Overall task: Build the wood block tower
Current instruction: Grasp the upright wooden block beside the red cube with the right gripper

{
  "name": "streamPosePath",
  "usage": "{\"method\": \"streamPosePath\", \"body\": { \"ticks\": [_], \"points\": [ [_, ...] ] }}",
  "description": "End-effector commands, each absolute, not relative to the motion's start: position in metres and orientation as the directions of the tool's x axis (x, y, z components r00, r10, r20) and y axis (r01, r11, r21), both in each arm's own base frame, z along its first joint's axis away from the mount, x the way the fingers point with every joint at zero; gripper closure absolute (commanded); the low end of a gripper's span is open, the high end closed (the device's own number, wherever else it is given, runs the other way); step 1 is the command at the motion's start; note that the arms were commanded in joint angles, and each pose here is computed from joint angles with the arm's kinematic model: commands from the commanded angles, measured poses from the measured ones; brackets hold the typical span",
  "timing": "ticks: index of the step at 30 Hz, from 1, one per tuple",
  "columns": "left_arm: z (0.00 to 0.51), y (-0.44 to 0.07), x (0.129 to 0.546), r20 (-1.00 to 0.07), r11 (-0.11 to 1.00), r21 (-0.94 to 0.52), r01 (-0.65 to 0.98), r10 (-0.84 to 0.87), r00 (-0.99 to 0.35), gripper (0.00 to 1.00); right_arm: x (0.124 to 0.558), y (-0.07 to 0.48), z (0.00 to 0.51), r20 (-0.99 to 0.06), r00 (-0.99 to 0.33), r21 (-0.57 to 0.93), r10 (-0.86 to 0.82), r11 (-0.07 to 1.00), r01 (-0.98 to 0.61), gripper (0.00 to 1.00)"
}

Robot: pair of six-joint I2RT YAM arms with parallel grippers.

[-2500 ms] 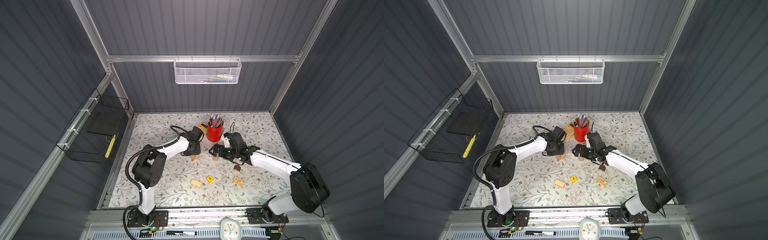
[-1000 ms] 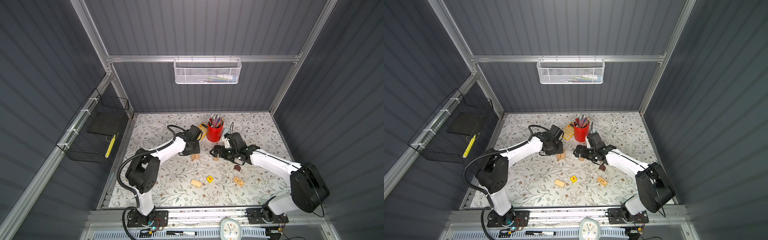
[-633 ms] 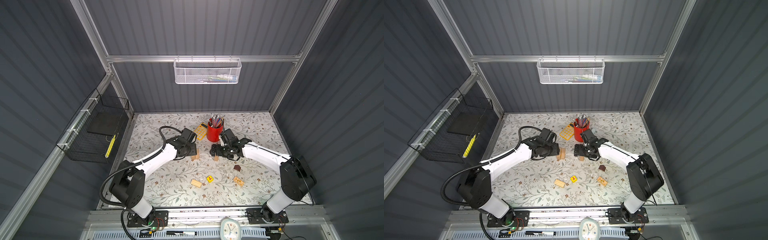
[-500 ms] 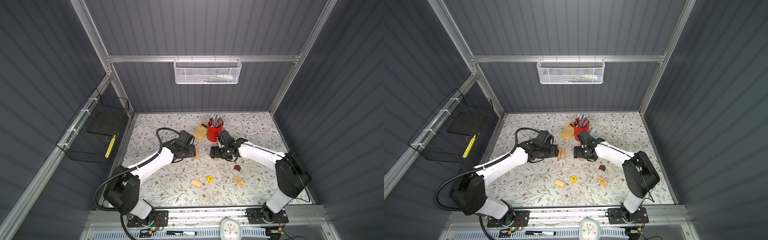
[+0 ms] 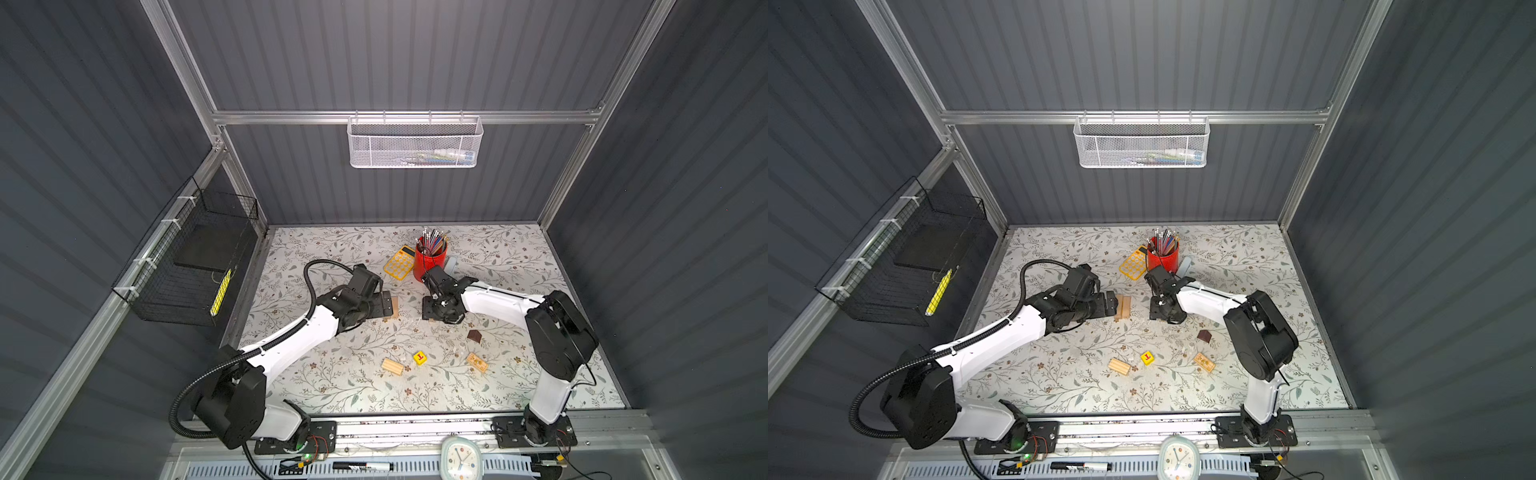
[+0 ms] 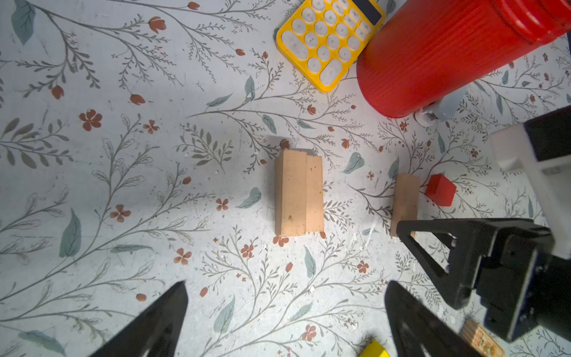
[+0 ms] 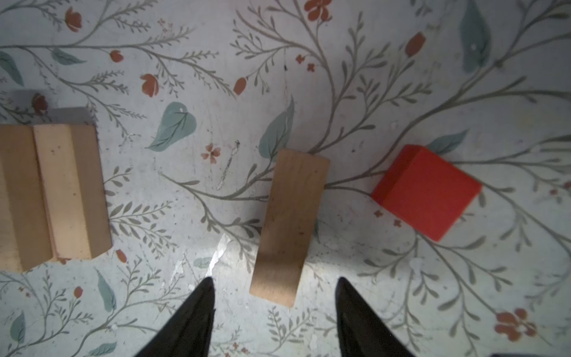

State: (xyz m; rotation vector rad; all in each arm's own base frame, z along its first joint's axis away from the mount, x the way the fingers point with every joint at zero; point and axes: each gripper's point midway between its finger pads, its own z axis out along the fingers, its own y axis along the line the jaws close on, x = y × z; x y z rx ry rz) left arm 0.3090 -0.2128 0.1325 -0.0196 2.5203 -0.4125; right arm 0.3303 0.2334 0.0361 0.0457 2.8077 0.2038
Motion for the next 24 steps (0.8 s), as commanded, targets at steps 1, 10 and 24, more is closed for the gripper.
{"method": "streamPosePath", "body": {
  "ticks": [1, 10, 24],
  "points": [
    [0.138, -0.208, 0.313, -0.564, 0.951, -0.306, 0.047, -0.141, -0.814, 0.0, 0.34, 0.235, 0.039, -0.338, -0.938, 0.136, 0.074, 0.99, 0.029, 0.44],
    [0.137, -0.205, 0.314, -0.56, 0.951, -0.309, 0.02, -0.164, -0.812, 0.0, 0.347, 0.232, 0.031, -0.348, -0.936, 0.089, 0.058, 0.996, 0.029, 0.51],
    [0.137, -0.205, 0.316, -0.558, 0.951, -0.309, 0.007, -0.176, -0.811, 0.0, 0.35, 0.235, 0.021, -0.337, -0.941, 0.072, 0.029, 0.997, 0.005, 0.59]
  ]
}}
